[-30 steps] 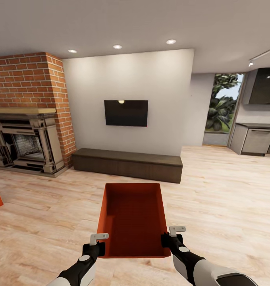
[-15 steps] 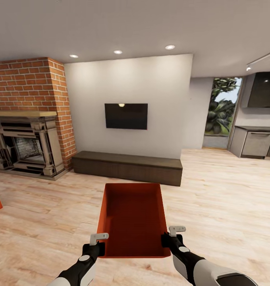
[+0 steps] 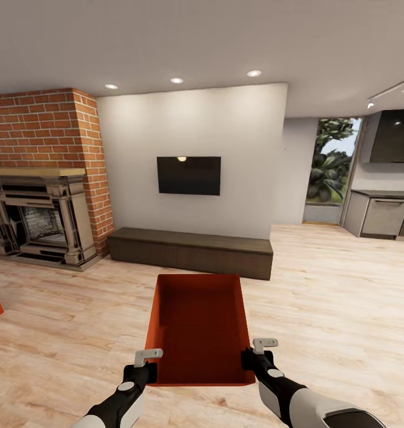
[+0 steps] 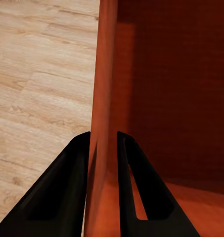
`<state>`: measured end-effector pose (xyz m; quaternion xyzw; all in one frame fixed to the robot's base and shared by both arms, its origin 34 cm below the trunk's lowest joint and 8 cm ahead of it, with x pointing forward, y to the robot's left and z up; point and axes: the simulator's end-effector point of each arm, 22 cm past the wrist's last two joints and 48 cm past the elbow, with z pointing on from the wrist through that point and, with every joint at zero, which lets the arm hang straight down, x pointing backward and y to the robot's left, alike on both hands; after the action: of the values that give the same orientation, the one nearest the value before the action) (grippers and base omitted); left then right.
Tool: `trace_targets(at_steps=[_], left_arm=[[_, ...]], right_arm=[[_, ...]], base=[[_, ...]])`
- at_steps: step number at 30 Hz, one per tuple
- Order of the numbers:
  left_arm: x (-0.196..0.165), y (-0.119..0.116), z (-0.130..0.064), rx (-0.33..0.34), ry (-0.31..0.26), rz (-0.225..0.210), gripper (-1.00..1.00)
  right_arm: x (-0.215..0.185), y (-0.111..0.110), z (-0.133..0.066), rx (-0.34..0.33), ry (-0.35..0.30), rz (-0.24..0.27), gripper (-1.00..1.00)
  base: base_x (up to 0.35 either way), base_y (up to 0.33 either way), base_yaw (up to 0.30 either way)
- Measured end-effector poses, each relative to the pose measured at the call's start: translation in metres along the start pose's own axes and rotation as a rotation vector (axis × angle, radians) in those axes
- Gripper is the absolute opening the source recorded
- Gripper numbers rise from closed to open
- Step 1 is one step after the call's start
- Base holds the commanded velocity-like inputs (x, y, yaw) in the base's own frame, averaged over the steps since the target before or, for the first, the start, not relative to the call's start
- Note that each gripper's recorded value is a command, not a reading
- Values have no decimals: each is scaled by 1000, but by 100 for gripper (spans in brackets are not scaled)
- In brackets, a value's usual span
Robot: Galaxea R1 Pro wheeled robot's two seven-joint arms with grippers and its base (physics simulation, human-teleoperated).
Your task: Move the two storage containers from the living room to the garage. In the garage, place one container on the floor and stack the other container on top of it (either order is fine).
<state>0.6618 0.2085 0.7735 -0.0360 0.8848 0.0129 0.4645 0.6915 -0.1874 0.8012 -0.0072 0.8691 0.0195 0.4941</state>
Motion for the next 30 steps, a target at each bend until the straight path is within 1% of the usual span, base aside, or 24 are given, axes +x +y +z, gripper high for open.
trace_targets(at_steps=[10, 15, 30], left_arm=[[0, -1, 0, 0, 0, -1, -100], [0, 0, 0, 0, 1, 0, -100], [0, 0, 0, 0, 1, 1, -100]], right_arm=[[0, -1, 0, 0, 0, -1, -100], [0, 0, 0, 0, 1, 0, -100], [0, 0, 0, 0, 1, 0, -100]], base=[[-1, 0, 0], [-80, 0, 0], [-274, 0, 0]])
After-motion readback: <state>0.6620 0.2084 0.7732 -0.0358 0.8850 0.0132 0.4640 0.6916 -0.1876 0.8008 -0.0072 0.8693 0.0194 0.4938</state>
